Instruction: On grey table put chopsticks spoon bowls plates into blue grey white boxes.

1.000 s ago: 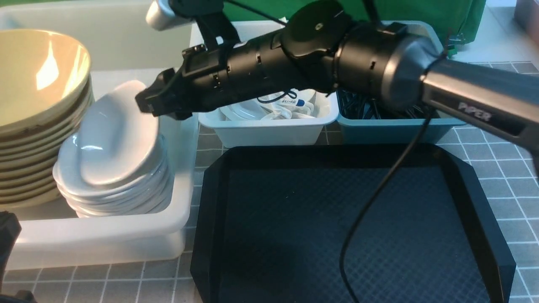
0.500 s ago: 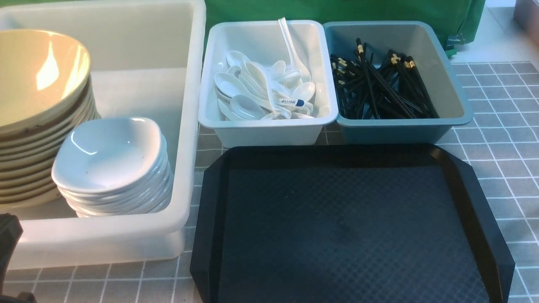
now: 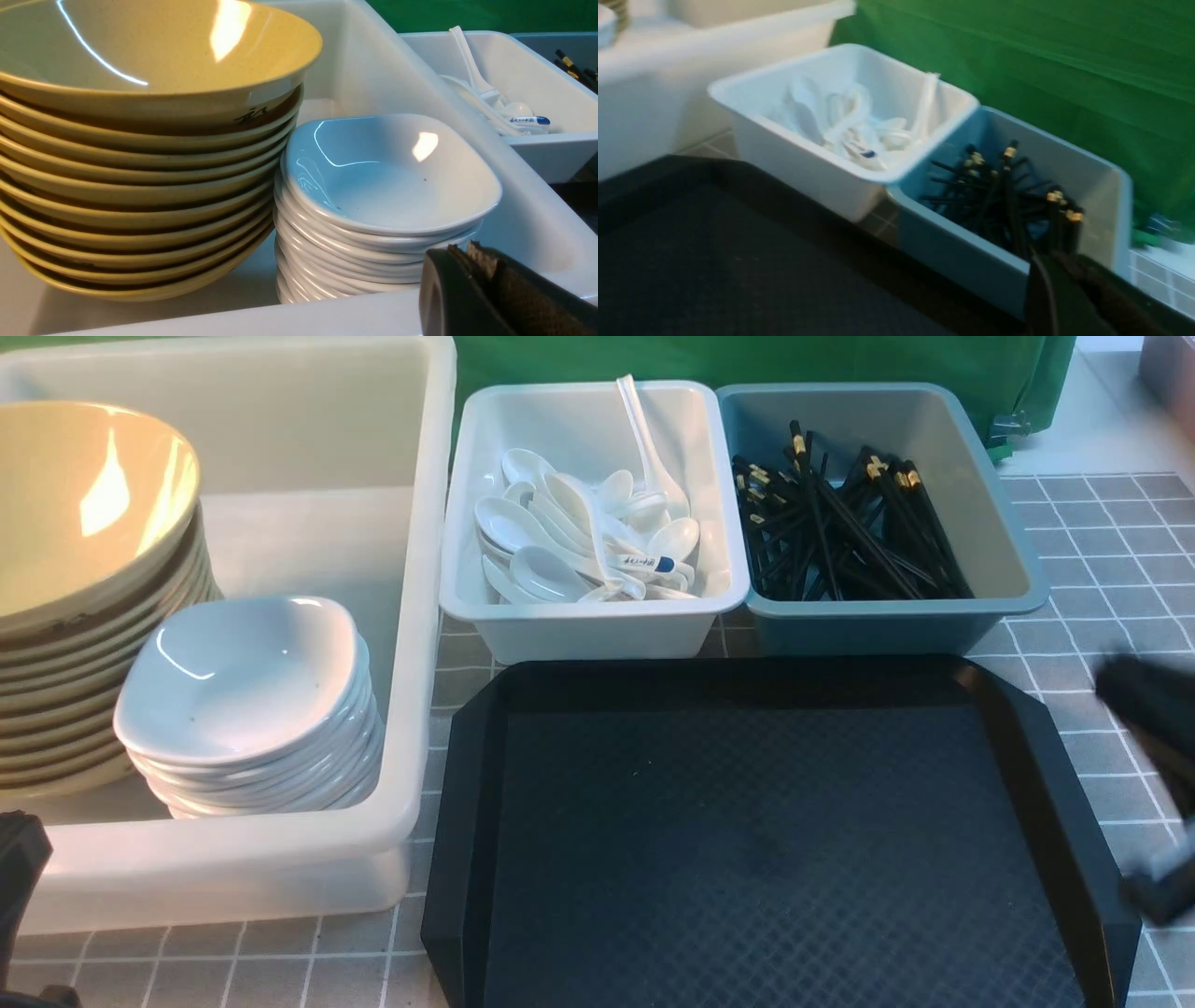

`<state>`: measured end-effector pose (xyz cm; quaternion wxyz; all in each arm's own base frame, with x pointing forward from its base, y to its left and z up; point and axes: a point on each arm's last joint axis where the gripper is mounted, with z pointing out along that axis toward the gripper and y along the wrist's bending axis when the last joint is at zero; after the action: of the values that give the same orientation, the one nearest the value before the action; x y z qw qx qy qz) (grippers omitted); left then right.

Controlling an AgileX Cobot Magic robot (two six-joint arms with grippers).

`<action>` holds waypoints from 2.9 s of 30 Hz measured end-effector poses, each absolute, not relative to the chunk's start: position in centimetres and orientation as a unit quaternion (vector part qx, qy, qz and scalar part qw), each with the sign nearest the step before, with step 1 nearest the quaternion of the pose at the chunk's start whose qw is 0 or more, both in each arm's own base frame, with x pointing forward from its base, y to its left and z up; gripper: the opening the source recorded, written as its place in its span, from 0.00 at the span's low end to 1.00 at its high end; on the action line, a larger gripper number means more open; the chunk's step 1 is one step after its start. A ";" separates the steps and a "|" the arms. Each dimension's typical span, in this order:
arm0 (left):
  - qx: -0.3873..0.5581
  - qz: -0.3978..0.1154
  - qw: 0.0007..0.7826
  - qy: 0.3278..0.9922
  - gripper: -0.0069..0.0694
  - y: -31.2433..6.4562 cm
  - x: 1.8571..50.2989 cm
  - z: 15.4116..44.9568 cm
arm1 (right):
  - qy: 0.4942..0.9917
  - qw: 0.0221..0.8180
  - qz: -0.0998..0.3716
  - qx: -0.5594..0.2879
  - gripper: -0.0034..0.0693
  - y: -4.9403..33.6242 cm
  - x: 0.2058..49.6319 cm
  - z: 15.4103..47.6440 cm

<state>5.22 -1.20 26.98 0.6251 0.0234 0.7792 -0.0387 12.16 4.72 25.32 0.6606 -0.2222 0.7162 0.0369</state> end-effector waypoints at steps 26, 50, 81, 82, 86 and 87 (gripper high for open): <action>0.024 -0.039 0.622 0.781 0.08 -1.2 5.2 26.9 | 0.684 0.726 -0.043 -0.062 0.10 0.2 5.7 20.3; 0.037 -0.047 0.617 0.785 0.08 -1.4 5.1 26.8 | 0.791 0.609 -0.036 -0.034 0.11 -0.1 5.4 17.5; -0.066 -0.022 0.604 0.794 0.08 0.2 5.3 17.6 | 0.791 0.610 -0.039 -0.037 0.15 -0.1 5.4 17.5; -0.061 -0.019 0.605 0.794 0.08 0.2 5.3 17.6 | 0.791 0.610 -0.039 -0.037 0.16 -0.1 5.4 17.5; -0.055 -0.017 0.607 0.793 0.08 0.2 5.3 17.7 | 0.791 0.609 -0.038 -0.037 0.16 -0.1 5.4 17.5; -0.055 -0.016 0.607 0.793 0.08 0.2 5.3 17.6 | 0.791 0.609 -0.038 -0.037 0.16 -0.1 5.4 17.5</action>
<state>5.29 0.15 17.63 0.6067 -0.0548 0.7929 -0.0165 5.37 -0.07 17.50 0.6093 -0.0374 0.7912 -0.0385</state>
